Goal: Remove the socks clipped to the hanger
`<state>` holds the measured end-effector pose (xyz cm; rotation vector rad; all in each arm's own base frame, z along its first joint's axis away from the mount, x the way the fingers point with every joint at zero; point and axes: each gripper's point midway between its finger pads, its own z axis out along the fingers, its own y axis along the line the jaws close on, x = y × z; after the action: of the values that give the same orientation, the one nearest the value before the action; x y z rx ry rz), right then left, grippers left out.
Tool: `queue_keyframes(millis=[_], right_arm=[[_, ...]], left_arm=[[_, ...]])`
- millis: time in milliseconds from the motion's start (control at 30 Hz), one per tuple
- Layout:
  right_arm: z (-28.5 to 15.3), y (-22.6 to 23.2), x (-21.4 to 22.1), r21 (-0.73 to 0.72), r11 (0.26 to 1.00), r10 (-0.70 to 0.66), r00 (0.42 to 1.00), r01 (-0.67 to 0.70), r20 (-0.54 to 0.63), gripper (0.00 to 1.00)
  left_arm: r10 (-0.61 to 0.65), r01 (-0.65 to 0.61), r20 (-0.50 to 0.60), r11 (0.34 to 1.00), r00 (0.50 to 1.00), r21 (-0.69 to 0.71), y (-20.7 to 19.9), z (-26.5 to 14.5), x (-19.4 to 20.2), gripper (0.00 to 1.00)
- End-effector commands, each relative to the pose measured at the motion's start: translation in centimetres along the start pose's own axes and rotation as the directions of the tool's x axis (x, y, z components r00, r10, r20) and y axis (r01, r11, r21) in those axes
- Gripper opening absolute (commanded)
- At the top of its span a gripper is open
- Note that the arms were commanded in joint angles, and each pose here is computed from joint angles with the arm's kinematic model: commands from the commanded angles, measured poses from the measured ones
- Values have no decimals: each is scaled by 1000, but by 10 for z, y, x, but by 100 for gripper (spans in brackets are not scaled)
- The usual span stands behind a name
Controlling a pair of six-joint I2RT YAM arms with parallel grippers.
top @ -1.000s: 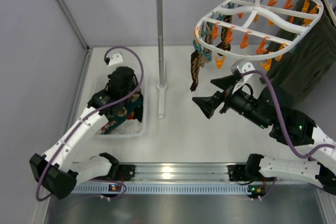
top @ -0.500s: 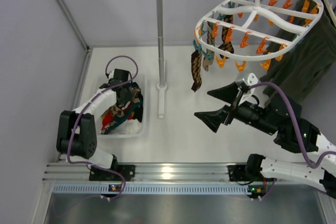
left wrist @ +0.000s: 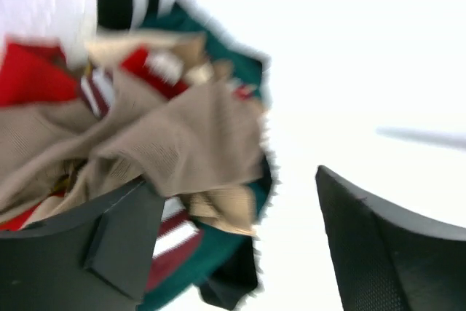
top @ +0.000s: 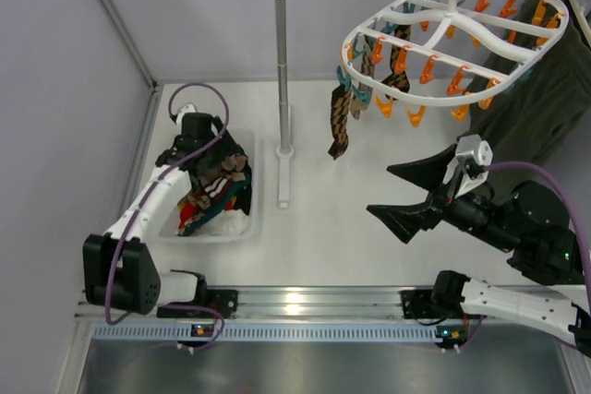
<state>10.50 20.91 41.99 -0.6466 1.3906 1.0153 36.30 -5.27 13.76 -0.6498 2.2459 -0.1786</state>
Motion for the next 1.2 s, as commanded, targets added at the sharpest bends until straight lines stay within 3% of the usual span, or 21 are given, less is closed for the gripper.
queue_keyframes(millis=[0, 33, 200, 267, 400, 433, 500, 533, 600, 733, 1033, 1167], right_arm=[[-12, -6, -14, 34, 999, 9, 999, -11, 54, 99], [-16, -6, -16, 38, 999, 11, 998, -13, 63, 99], [-27, -12, -21, 68, 997, 14, 997, -20, 82, 99], [-30, -12, -22, 72, 997, 14, 996, -20, 85, 99], [-34, -18, -24, 99, 995, 10, 995, -20, 103, 99], [-34, -18, -26, 101, 995, 9, 994, -20, 112, 100], [-36, -19, -27, 106, 994, 15, 992, -29, 126, 99], [-36, -18, -29, 101, 994, 22, 990, -36, 139, 99], [-37, -14, -29, 75, 996, 31, 989, -42, 145, 99], [-39, -8, -29, 44, 998, 44, 989, -51, 144, 99], [-44, -2, -27, 4, 999, 46, 989, -47, 141, 99], [-42, 0, -30, -3, 999, 34, 989, -34, 144, 99]], left_arm=[[-29, 11, 138, 992, 990, 128, -27, -49, -49, 88], [-38, 10, 167, 986, 985, 164, -31, -65, -57, 98], [-45, -19, 217, 958, 975, 285, -45, -111, -69, 98], [-39, -53, 203, 902, 978, 429, -67, -140, -66, 98], [50, -260, 330, 732, 943, 630, -123, -192, -58, 99], [99, -387, 421, 617, 902, 685, -154, -217, -43, 98], [122, -498, 513, 505, 849, 705, -180, -239, -22, 99], [128, -574, 575, 388, 808, 721, -203, -257, 3, 99], [118, -601, 600, 331, 791, 727, -220, -261, 20, 99], [136, -611, 605, 340, 784, 715, -258, -219, 39, 99], [127, -617, 656, 508, 744, 601, -286, -154, 24, 98], [135, -620, 651, 496, 747, 608, -296, -141, 25, 97]])
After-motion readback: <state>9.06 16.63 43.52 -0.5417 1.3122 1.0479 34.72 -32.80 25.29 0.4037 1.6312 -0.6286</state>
